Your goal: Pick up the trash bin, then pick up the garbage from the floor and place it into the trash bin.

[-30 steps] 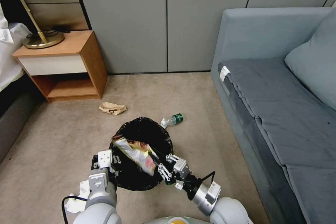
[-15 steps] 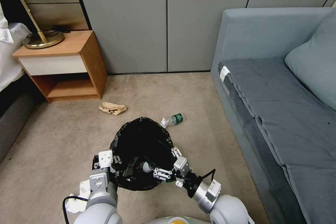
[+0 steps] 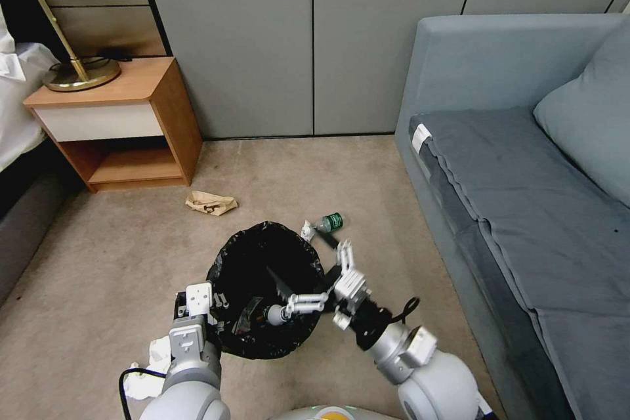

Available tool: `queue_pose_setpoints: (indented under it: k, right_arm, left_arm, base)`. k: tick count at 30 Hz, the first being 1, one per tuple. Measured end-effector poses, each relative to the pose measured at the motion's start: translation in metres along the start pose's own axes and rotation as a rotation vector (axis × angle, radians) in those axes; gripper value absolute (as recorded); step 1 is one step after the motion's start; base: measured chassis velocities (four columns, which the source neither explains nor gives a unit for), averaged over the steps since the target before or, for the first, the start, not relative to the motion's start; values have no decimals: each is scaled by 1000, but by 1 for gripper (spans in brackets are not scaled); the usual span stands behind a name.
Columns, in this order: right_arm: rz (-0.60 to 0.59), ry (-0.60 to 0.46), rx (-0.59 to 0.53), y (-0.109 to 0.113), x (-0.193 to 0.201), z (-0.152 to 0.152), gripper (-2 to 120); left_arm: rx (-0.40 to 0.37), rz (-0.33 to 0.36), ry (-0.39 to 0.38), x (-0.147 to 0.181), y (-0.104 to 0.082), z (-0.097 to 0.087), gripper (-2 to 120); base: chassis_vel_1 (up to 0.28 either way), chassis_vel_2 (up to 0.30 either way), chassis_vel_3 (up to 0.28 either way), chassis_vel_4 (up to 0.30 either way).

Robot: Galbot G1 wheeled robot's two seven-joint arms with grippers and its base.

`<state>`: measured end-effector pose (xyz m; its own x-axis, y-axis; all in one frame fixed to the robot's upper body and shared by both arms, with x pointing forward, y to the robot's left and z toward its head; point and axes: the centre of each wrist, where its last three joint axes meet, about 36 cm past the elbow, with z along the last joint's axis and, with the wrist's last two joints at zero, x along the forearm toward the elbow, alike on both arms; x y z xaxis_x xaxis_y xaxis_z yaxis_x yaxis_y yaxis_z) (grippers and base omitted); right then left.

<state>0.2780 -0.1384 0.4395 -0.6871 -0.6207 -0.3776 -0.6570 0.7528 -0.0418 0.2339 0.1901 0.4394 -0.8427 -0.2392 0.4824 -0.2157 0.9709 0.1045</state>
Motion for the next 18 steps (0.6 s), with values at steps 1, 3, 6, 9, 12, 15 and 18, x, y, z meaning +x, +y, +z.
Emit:
queue_pose_setpoints:
  k: [1,3,6,9,12,15,18]
  right_arm:
    - [32,-21,11,0,0,-8,100]
    - [53,-32,17,0,0,-12,100]
    - [107,-51,36,2,5,-22,100]
    - [169,-49,49,8,15,-26,100]
    - [235,-34,51,16,24,-24,100]
    - [276,-15,52,20,31,-18,100]
    - [317,16,53,25,41,-4,100]
  left_arm:
    - [-1,-1,0,0,1,0,1]
    - [-1,-3,-1,0,1,0,1]
    - [1,-6,-2,0,3,-1,1]
    - [7,-9,-4,-1,6,-1,1]
    - [13,-12,-8,-1,9,-3,1]
    - [19,-15,-13,-1,11,-5,1]
    - [28,-21,-24,0,16,-10,1]
  base:
    - [0,0,0,0]
    - [0,0,0,0]
    - [0,0,0,0]
    - [0,0,0,0]
    - [0,0,0,0]
    - [0,0,0,0]
    - [0,0,0,0]
